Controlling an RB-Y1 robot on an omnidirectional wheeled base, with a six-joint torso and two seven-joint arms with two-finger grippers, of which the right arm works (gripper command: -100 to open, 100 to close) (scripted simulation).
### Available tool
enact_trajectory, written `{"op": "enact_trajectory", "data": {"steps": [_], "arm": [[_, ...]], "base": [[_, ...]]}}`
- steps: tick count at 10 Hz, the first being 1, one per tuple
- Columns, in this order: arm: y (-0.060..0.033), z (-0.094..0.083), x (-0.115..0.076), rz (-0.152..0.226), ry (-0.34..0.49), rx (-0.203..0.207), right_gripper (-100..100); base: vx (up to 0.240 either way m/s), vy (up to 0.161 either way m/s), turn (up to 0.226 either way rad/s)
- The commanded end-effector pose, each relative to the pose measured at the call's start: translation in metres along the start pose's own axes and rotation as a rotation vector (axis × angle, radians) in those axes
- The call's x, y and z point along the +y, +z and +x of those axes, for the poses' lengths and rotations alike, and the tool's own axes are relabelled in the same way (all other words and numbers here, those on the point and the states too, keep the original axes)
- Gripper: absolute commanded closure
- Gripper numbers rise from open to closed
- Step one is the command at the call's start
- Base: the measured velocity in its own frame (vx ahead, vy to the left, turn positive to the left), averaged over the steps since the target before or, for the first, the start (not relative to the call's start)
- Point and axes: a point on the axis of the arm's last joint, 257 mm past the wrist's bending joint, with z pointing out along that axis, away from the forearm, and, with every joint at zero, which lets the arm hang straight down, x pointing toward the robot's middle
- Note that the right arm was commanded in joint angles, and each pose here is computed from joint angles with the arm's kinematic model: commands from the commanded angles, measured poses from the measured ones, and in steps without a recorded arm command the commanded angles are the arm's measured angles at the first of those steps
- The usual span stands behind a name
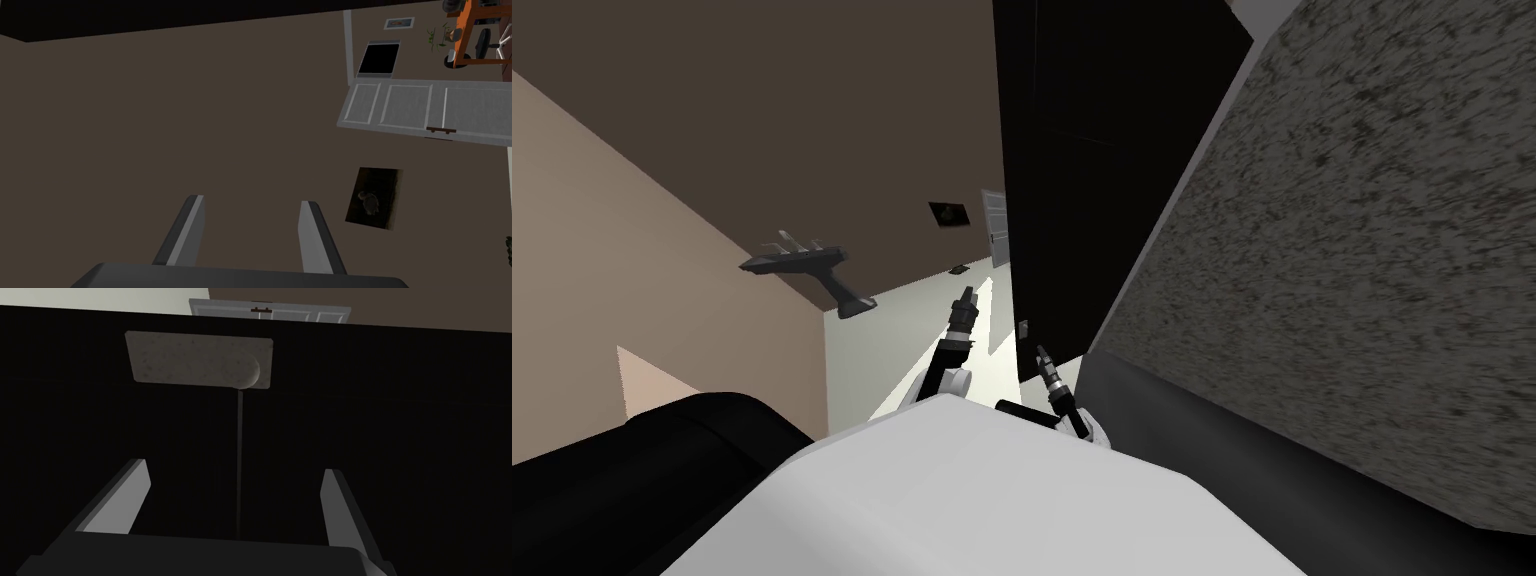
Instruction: Push the door open
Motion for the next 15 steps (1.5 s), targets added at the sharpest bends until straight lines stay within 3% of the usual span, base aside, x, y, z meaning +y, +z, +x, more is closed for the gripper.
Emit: {"op": "enact_trajectory", "data": {"steps": [1, 9, 10, 15], "arm": [[-0.0011, -0.0023, -0.0005, -0.001, -0.004, -0.004, -100], [-0.0019, -0.0048, 0.0007, -0.012, -0.008, -0.019, -100], [-0.0019, -0.0048, 0.0007, -0.012, -0.008, -0.019, 100], [-0.0019, -0.0048, 0.0007, -0.012, -0.008, -0.019, 100]], "base": [[0.051, 0.065, 0.03], [0.176, 0.122, 0.018], [-0.018, -0.005, 0.007], [-0.014, -0.009, 0.001]]}}
